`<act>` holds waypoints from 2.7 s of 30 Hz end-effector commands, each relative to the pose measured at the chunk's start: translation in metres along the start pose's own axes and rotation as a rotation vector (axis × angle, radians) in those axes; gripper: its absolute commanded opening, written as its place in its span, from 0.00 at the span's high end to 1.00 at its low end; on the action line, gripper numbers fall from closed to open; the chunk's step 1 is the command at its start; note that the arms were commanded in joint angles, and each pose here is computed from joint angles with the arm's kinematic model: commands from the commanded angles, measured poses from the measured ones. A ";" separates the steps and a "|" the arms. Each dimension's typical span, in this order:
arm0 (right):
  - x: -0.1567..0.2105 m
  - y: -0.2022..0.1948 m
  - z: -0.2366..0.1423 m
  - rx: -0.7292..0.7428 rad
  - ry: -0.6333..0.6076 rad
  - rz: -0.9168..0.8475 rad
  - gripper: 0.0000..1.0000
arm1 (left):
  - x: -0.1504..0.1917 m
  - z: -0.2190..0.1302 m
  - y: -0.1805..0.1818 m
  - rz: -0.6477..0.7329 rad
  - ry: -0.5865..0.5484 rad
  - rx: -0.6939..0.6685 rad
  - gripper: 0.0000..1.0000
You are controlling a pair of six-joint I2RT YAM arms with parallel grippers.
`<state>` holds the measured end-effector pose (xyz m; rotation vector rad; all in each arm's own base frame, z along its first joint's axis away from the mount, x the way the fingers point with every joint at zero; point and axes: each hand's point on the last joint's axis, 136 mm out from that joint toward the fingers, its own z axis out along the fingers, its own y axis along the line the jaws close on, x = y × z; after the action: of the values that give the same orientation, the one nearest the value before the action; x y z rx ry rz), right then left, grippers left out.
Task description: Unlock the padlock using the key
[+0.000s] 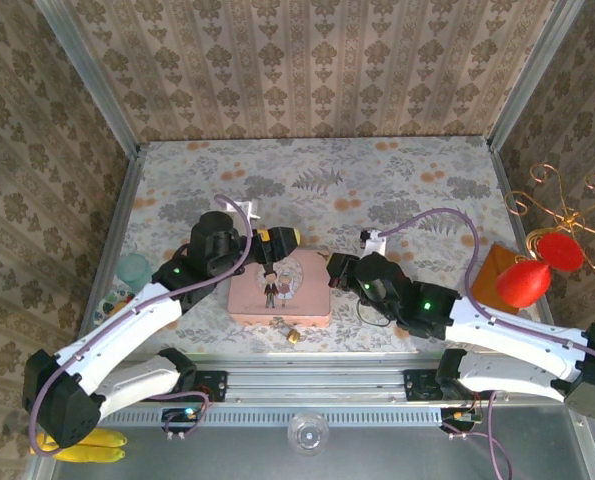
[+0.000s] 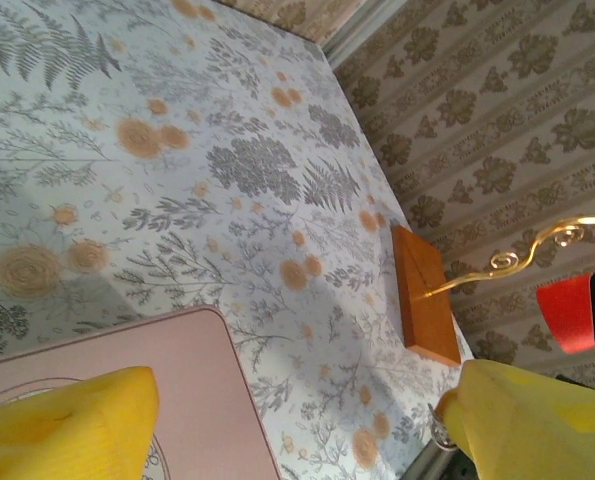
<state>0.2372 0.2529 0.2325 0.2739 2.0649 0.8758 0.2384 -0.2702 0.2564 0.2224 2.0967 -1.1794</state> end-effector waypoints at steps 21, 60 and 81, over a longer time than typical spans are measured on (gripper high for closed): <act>-0.022 0.051 0.027 -0.055 -0.113 -0.080 1.00 | 0.005 0.012 -0.020 -0.036 0.033 0.037 0.55; -0.038 0.069 0.031 -0.156 -0.213 0.038 1.00 | -0.020 -0.014 -0.025 -0.377 -0.143 0.139 0.53; -0.031 0.065 0.035 -0.147 -0.202 0.027 1.00 | -0.037 -0.019 -0.029 -0.349 -0.155 0.123 0.93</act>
<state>0.2755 0.3015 0.2801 0.2818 1.8201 0.9674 0.2403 -0.2666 0.2904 -0.2017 2.0137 -1.4752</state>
